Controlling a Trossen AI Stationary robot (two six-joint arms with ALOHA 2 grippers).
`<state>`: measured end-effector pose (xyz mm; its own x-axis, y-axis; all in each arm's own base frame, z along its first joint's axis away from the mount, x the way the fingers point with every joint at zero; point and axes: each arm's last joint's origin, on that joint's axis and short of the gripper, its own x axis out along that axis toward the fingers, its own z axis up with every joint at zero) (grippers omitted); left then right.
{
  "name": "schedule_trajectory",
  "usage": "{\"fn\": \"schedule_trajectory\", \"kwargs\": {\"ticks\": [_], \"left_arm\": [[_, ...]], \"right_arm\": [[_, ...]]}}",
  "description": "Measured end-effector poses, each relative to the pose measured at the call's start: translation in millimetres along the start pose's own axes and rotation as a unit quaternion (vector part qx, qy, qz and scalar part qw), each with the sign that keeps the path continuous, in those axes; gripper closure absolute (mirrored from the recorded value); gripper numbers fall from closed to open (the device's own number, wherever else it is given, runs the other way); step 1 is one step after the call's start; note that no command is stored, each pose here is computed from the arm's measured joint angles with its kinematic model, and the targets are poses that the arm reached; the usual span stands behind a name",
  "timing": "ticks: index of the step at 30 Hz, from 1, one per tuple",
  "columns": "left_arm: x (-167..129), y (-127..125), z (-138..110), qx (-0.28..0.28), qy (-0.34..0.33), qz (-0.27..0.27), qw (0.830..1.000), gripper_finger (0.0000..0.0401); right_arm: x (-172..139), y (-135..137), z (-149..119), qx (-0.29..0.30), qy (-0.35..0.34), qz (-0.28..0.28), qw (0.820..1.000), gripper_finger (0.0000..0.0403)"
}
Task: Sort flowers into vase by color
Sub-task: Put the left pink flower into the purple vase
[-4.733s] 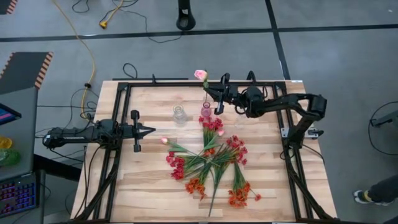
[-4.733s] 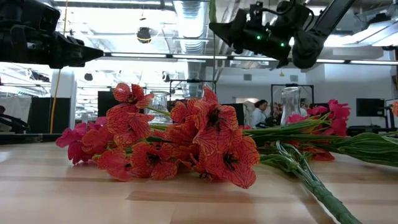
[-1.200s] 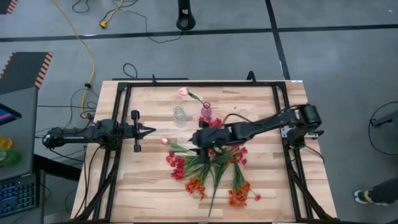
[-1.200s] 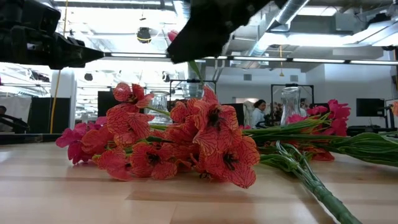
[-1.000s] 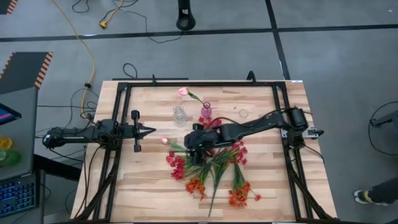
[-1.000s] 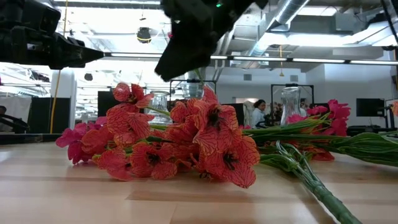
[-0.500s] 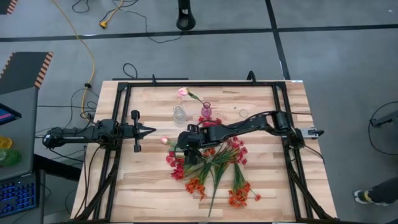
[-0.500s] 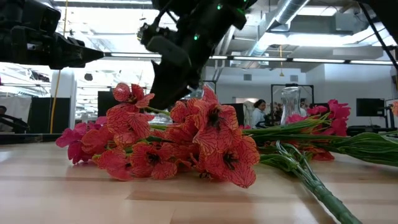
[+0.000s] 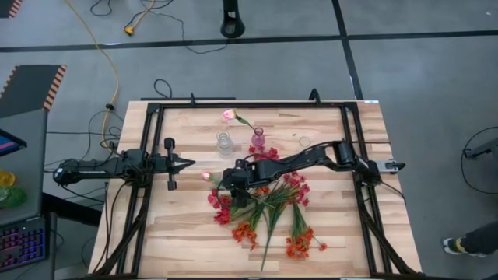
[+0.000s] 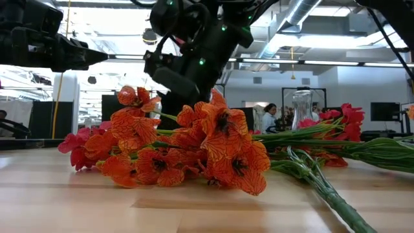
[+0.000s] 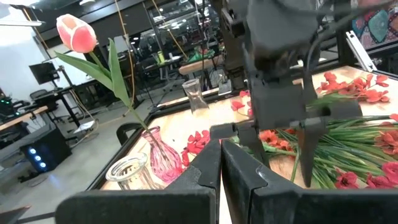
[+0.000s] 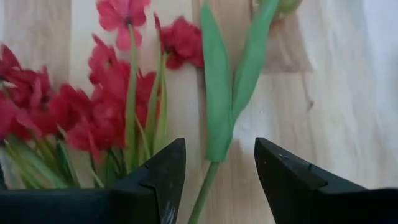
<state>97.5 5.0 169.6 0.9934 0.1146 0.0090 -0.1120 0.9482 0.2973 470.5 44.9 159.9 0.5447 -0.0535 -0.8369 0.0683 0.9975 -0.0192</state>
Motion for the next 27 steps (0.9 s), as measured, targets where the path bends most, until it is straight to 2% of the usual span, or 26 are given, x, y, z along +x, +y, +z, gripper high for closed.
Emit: {"fn": "schedule_trajectory", "kwargs": {"ticks": [6, 10, 17, 22, 27], "left_arm": [[0, 0, 0, 0.0, 0.0, 0.0, 1.0, 0.0401], [0, 0, 0, 0.0, 0.0, 0.0, 1.0, 0.0401], [0, 0, 0, 0.0, 0.0, 0.0, 1.0, 0.0401], [0, 0, 0, 0.0, 0.0, 0.0, 1.0, 0.0401], [0, 0, 0, 0.0, 0.0, 0.0, 1.0, 0.0401]], "right_arm": [[0, -5, 1, 0.005, -0.004, -0.005, 1.0, 0.0194], [0, -6, -1, 0.007, 0.008, 0.012, 1.0, 0.0218], [1, -6, -2, 0.006, 0.012, 0.011, 1.0, 0.0258], [12, -6, -10, 0.003, 0.035, 0.009, 0.999, 0.0282], [13, -7, -8, 0.004, 0.027, 0.009, 1.0, 0.0313]]}}
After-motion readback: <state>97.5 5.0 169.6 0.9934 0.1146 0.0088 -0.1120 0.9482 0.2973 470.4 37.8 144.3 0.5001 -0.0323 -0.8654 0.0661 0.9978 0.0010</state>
